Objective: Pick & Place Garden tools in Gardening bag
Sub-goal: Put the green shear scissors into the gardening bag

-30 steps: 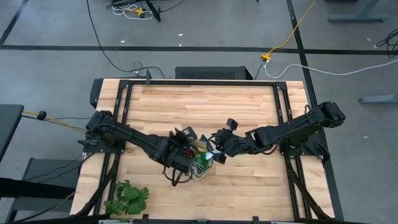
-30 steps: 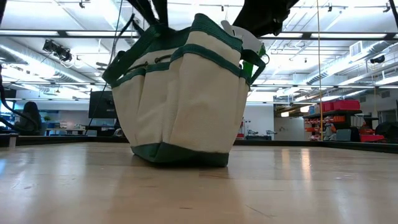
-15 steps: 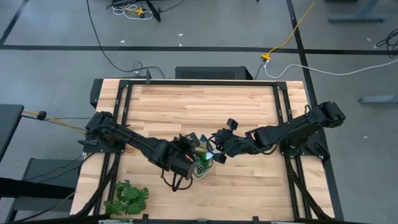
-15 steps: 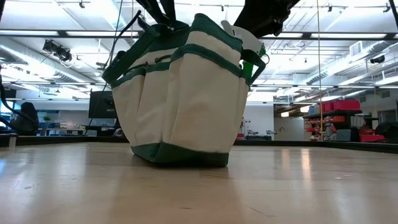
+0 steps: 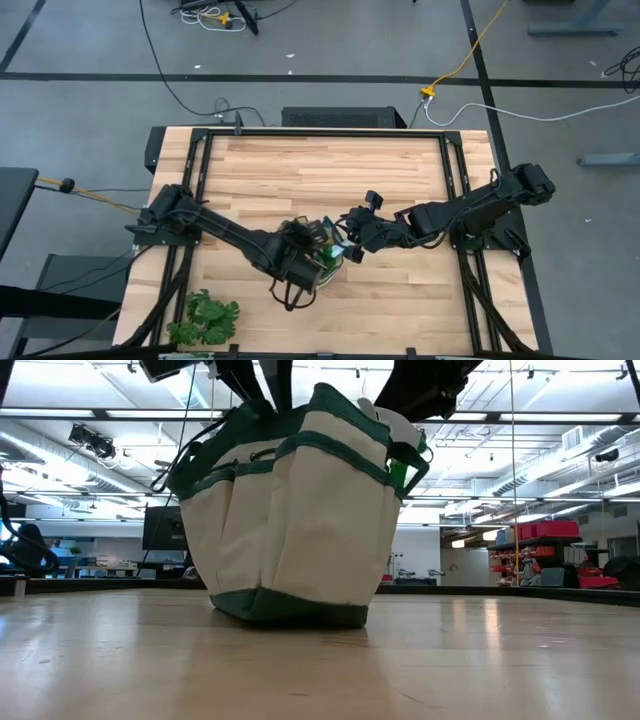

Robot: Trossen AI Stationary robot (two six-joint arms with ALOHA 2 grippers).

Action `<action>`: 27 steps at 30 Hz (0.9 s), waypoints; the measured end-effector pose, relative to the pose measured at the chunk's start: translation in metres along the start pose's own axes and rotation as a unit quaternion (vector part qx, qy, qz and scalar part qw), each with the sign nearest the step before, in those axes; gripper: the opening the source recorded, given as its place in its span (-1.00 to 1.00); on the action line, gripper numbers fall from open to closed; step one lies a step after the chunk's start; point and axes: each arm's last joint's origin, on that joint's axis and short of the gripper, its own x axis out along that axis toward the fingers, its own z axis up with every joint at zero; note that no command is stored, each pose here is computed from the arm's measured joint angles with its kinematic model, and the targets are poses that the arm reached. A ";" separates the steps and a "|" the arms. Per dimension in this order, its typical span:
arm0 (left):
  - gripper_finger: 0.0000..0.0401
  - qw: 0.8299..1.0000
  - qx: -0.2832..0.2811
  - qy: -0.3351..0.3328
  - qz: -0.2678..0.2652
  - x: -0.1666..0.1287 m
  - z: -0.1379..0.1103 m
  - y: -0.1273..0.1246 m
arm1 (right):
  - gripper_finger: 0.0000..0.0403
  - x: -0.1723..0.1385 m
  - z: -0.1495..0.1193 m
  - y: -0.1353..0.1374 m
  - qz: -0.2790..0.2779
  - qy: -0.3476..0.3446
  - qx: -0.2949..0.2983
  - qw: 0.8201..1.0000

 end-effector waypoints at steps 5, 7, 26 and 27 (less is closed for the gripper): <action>-0.68 1.000 -0.010 -0.018 -0.019 0.000 0.001 -0.001 | -0.42 0.000 0.000 0.000 0.000 0.001 0.000 1.000; -0.68 1.000 -0.006 -0.017 -0.020 -0.001 0.001 -0.002 | -0.42 0.000 0.000 0.000 0.000 0.001 -0.001 1.000; -0.67 0.999 -0.003 -0.017 -0.030 -0.001 0.000 -0.004 | -0.42 0.000 0.000 0.000 0.003 0.002 0.005 1.000; -0.67 0.999 -0.004 -0.017 -0.030 -0.001 0.000 -0.004 | -0.42 0.000 0.000 0.000 0.003 0.002 0.005 1.000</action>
